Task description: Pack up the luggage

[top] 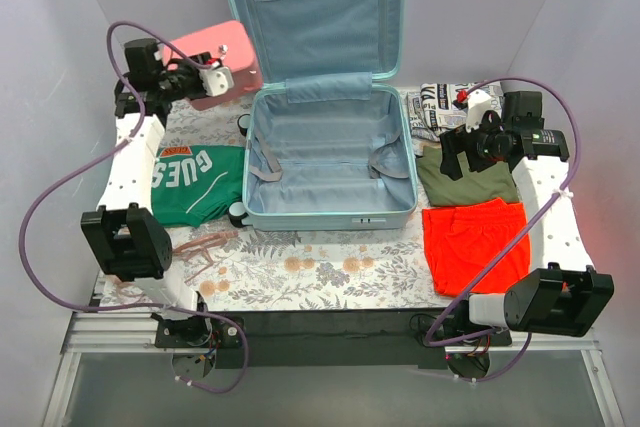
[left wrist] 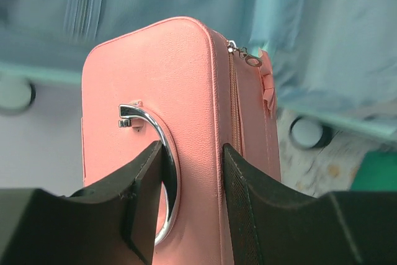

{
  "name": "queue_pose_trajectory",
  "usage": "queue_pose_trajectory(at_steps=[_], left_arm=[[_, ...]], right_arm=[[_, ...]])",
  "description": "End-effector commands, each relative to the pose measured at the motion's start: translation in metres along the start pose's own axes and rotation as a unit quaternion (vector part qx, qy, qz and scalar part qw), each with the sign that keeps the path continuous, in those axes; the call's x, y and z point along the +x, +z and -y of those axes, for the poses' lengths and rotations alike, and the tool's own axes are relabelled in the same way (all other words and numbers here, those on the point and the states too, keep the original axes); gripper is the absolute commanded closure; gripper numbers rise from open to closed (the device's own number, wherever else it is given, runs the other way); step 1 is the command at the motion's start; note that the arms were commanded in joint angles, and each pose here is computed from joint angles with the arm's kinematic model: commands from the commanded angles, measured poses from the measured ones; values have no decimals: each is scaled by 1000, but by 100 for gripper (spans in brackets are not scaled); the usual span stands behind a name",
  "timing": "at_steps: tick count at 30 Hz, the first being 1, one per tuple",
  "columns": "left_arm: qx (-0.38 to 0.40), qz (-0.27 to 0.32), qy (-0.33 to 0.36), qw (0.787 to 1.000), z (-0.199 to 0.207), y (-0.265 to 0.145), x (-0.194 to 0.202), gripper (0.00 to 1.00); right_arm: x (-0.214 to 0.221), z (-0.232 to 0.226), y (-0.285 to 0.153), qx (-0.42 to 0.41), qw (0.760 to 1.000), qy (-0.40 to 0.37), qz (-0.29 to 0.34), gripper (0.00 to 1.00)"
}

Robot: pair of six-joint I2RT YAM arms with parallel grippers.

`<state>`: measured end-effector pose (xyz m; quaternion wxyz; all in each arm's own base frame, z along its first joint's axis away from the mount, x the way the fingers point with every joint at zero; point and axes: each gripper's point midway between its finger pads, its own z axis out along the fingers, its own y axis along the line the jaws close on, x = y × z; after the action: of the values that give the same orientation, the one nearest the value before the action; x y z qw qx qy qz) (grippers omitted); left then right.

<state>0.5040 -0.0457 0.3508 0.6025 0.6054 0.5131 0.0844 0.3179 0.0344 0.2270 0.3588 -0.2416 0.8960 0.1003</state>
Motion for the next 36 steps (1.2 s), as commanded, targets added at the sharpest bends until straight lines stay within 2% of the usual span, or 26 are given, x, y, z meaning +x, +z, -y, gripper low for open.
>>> queue_pose_trajectory(at_steps=[1, 4, 11, 16, 26, 36], left_arm=[[-12, 111, 76, 991, -5, 0, -112, 100], [3, 136, 67, 988, 15, 16, -142, 100], [51, 160, 42, 985, 70, 52, -167, 100], [87, 159, 18, 983, 107, 63, -164, 100], [161, 167, -23, 972, 151, 53, -165, 100], [196, 146, -54, 968, 172, 79, -134, 100]], right_arm=[[-4, -7, -8, -5, 1000, 2, 18, 2], [-4, -8, -9, -8, 1000, 5, 18, 2], [-8, -11, -8, -18, 1000, 11, 23, 2], [-13, -17, -6, -40, 999, 15, 28, 1], [-12, -21, 6, -72, 997, 26, 18, 2], [-9, -18, 12, -69, 997, 27, 7, 2]])
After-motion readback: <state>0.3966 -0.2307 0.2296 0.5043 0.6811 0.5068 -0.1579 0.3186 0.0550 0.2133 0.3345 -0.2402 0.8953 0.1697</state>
